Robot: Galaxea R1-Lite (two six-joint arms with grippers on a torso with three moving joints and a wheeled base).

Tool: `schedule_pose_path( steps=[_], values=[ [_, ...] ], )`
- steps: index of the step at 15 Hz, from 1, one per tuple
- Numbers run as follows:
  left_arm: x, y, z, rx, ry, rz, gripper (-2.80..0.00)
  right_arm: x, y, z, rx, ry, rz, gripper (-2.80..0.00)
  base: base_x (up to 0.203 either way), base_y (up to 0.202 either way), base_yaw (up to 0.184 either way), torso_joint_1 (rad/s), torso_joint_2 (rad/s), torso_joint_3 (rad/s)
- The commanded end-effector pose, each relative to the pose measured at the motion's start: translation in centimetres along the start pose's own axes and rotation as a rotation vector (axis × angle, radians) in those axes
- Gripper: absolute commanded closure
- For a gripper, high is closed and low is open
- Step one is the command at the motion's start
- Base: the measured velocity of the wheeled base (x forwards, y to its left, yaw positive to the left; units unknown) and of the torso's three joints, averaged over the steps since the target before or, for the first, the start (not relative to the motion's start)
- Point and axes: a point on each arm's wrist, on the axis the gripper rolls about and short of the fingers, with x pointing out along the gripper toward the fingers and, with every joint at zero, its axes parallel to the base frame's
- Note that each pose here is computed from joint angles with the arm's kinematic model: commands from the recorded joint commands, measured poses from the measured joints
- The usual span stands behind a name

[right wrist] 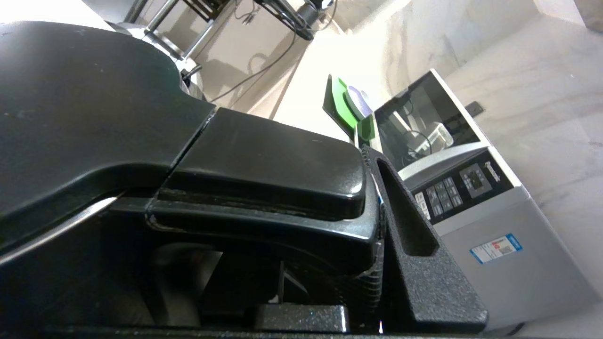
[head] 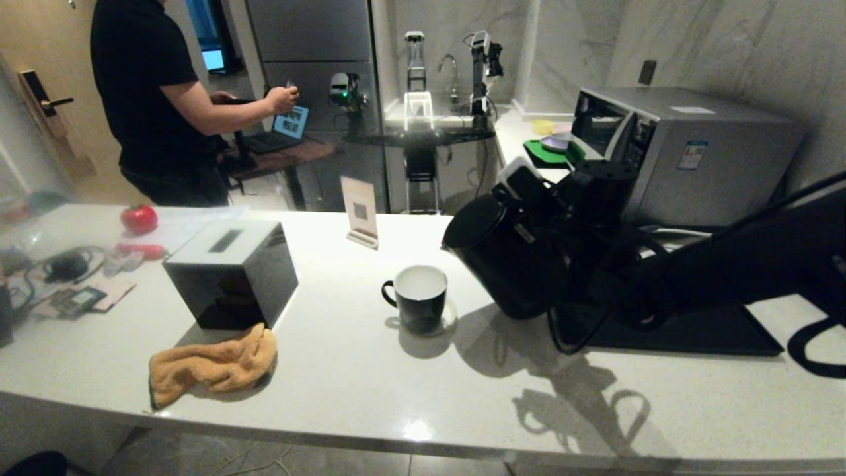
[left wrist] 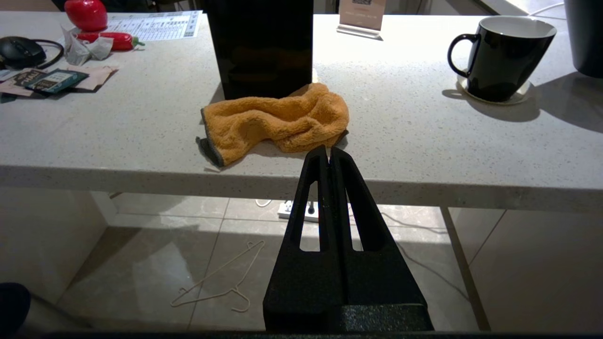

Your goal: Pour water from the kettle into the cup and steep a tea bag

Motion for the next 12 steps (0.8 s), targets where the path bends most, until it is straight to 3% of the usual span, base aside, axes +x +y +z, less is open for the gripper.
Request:
schedule_pose_path(
  steps=[1,12],
  values=[
    [0.00,0.00,0.00,0.000,0.000,0.000,0.00,0.00,0.01,0.08,-0.008,-0.024,0.017,0.00,0.000,0.000,0.000,0.000,0.00,0.000],
    [0.00,0.00,0.00,0.000,0.000,0.000,0.00,0.74,0.30,0.56,-0.128,-0.101,0.044,0.00,0.000,0.000,0.000,0.000,0.00,0.000]
  ],
)
